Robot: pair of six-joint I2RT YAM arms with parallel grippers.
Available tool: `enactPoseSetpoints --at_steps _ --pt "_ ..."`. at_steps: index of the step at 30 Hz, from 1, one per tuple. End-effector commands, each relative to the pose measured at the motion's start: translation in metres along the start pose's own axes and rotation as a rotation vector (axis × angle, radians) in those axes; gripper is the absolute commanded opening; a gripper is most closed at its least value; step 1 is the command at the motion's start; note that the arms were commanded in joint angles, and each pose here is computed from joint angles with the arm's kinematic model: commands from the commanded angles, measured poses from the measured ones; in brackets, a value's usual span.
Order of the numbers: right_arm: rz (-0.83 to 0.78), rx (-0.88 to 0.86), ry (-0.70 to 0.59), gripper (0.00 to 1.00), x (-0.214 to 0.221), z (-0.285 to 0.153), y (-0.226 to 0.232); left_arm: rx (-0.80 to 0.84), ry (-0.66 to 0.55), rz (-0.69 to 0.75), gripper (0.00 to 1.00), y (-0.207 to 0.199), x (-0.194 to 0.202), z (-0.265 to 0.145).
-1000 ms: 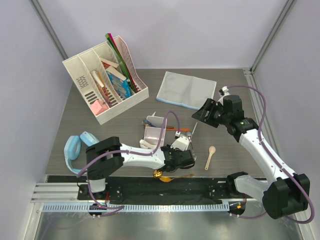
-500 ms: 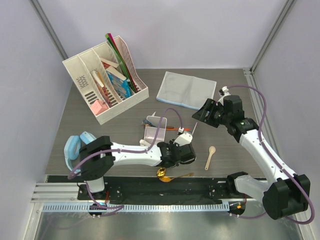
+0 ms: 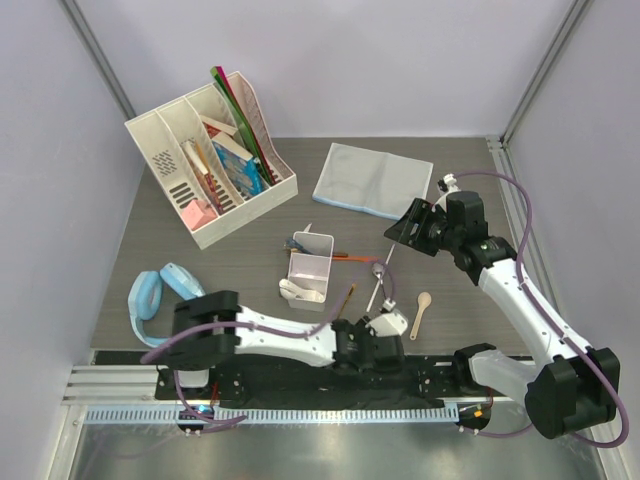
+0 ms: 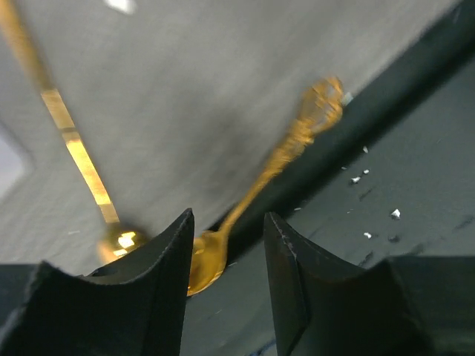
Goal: Sort the eating utensils into containers
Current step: Move the spoon to the corner of the board, then pick up the spoon from the corner of the board.
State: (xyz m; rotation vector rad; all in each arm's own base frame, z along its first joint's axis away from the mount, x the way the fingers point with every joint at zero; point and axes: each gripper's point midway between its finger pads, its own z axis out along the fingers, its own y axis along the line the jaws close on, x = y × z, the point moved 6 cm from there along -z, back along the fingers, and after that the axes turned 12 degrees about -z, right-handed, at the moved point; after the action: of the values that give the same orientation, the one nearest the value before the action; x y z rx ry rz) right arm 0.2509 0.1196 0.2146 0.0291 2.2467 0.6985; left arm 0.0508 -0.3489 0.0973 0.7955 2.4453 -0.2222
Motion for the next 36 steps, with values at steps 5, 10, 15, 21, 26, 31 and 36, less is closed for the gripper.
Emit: enactPoseSetpoints --at_steps 5,10,15,21,26,31,36 --pt "-0.020 -0.004 -0.041 0.65 -0.006 -0.004 0.000 0.012 -0.036 0.083 0.50 -0.032 0.002 0.016" --pt "-0.014 -0.001 -0.033 0.65 -0.004 -0.003 -0.002 0.005 -0.058 0.092 0.50 -0.032 -0.001 0.016" --pt "-0.009 0.001 -0.026 0.65 -0.003 -0.001 -0.003 -0.003 -0.071 0.105 0.46 -0.031 0.000 0.022" --pt "-0.008 0.005 -0.026 0.65 -0.003 -0.001 -0.005 0.045 -0.061 0.114 0.23 -0.036 0.001 0.023" --pt "-0.003 0.005 -0.025 0.65 -0.001 -0.002 -0.005 0.072 -0.039 0.116 0.02 -0.036 0.007 0.023" --pt "0.002 0.007 -0.023 0.65 -0.001 -0.001 -0.006 0.074 -0.070 0.095 0.00 -0.030 0.004 0.014" --pt "0.010 0.013 -0.028 0.65 -0.002 -0.002 -0.007 0.093 -0.135 0.029 0.00 -0.017 -0.010 -0.005"
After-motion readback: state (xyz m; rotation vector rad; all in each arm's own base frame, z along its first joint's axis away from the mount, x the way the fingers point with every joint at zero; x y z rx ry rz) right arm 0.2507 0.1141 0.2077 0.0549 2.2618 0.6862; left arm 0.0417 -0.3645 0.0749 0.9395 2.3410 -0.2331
